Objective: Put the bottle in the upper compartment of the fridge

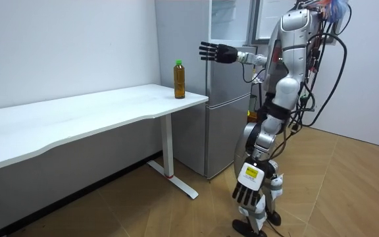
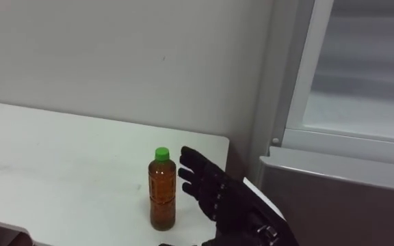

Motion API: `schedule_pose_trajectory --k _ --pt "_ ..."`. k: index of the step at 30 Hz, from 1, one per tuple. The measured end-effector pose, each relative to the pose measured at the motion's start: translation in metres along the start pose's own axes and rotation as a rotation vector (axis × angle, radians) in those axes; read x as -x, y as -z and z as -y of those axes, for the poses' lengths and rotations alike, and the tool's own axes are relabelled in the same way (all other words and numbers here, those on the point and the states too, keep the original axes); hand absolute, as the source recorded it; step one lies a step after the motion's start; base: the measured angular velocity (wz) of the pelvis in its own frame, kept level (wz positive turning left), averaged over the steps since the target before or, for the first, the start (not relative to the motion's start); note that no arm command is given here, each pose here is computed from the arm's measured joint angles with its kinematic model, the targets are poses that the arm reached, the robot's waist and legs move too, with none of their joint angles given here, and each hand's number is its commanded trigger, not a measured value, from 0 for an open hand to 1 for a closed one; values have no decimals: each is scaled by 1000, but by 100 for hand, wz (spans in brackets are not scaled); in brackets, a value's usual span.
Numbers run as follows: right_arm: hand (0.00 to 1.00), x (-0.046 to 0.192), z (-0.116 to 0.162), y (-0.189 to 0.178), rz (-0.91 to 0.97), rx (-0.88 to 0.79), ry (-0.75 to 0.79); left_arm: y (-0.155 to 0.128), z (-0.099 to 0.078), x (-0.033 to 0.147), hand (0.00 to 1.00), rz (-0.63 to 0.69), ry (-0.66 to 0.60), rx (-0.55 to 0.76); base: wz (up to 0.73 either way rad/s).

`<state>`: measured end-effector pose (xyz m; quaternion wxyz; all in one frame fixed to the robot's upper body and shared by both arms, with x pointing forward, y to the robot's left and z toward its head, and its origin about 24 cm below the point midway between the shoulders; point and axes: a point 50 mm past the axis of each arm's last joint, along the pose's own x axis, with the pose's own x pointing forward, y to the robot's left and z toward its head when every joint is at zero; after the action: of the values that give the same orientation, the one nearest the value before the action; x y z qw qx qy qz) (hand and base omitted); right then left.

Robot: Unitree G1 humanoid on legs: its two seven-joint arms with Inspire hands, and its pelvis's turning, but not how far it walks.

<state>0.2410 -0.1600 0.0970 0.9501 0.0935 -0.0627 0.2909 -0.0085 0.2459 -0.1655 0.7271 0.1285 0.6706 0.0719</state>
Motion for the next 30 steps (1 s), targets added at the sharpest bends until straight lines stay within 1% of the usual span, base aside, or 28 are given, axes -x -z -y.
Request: schedule_pose_trajectory --k 9,15,19,27,30 --pt "0 -2 9 12 -34 -18 182 0 1 0 0 -1 5 3 4" --pt "0 -15 15 9 7 1 311 0 3 0 0 -3 1 6 12" --pt "0 -21 27 18 -39 28 393 -6 7 0 0 11 20 8 15" --pt "0 -29 31 29 -81 25 458 -18 7 -1 0 40 21 7 2" --pt "0 -33 34 29 -85 30 468 -20 10 -1 0 48 28 11 4"
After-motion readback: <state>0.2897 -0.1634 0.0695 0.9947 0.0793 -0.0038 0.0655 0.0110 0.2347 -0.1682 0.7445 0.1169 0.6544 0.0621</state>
